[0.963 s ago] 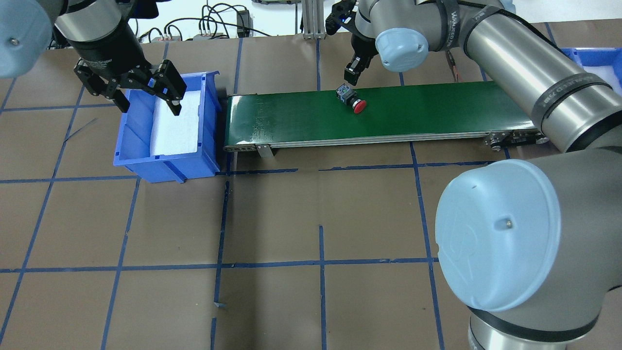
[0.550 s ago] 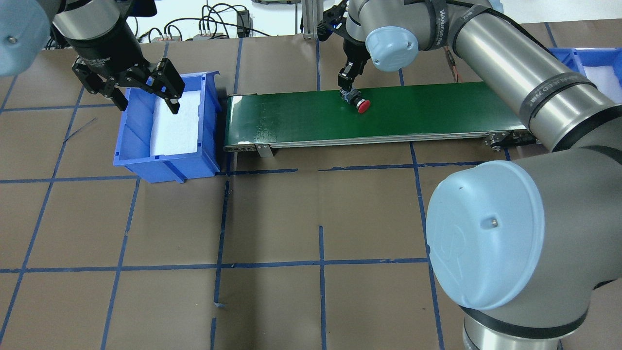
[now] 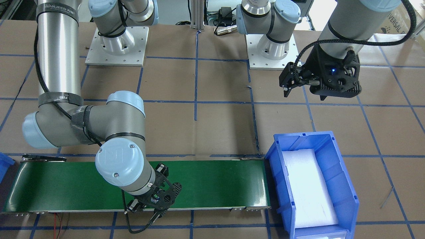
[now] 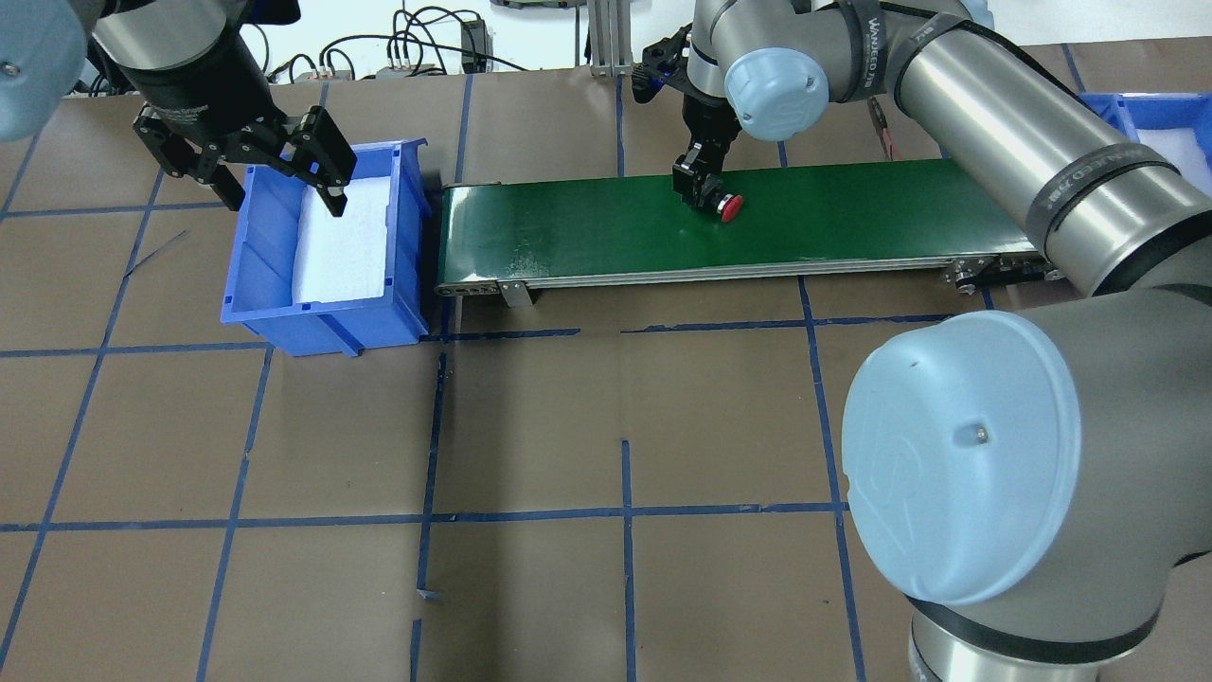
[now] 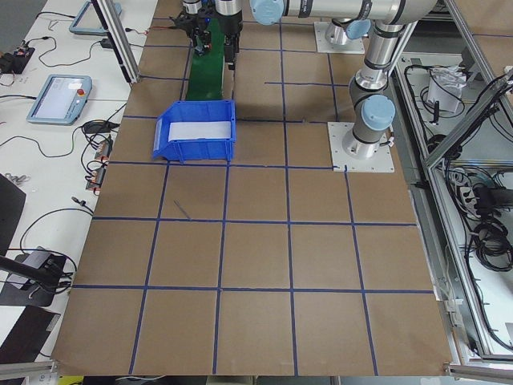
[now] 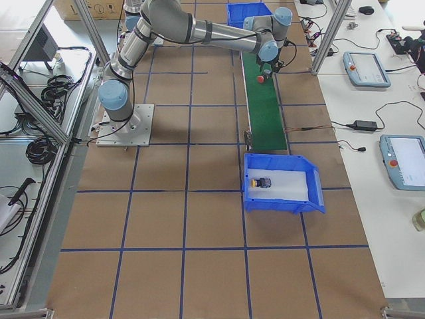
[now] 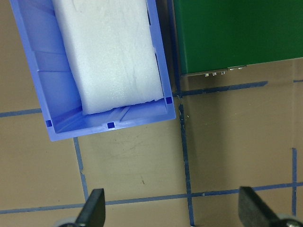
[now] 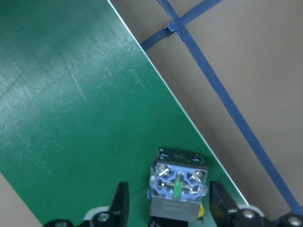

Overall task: Transport two buttons from left to right
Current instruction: 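Lower the right gripper onto the red button and grasp it, then lift the red button with the right gripper and carry it along the conveyor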

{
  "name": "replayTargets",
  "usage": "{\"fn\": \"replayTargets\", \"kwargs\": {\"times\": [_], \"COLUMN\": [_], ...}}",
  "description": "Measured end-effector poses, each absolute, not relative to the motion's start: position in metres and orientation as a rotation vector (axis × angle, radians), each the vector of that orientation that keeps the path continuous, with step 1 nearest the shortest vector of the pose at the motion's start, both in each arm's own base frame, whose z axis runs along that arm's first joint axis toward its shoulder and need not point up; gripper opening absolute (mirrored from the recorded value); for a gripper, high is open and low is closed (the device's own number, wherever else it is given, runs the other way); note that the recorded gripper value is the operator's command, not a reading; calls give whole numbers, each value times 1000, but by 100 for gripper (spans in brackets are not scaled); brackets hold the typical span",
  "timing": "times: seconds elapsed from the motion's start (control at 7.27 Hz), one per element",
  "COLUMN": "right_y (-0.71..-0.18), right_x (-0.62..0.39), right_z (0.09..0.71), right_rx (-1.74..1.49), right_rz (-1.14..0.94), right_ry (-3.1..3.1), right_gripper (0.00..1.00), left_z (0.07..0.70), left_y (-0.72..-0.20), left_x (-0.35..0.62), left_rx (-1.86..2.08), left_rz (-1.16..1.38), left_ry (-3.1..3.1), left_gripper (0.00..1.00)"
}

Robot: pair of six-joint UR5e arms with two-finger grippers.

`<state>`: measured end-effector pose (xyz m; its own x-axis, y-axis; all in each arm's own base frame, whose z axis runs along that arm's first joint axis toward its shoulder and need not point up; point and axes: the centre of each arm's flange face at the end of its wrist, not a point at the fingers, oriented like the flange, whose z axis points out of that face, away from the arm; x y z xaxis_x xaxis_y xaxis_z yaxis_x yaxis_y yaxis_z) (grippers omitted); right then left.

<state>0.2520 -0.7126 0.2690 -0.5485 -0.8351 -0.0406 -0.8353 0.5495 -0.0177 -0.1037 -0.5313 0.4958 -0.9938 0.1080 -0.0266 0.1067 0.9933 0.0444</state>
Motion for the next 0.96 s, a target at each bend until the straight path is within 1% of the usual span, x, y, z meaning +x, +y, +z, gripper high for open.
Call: {"fn": "replayTargets", "kwargs": {"times": [0.14,0.28,0.96], "right_y": [-712,-710,-707], "right_x": [248,245,238], "right_z": [272,276,272], "right_rx": [-1471,-1471,-1458], "right_rz": [28,46,94], "right_ry": [2736,2742,2739], "right_gripper": [64,59,59], "left_z": [496,497,498], "left_y": [-532,-533,-539], "left_x": [-104,-103,-103], "left_rx": [168,167,163], "left_rz": [63,59,49], "left_ry": [3107,3107,3116], "left_gripper": [100,100,100]}}
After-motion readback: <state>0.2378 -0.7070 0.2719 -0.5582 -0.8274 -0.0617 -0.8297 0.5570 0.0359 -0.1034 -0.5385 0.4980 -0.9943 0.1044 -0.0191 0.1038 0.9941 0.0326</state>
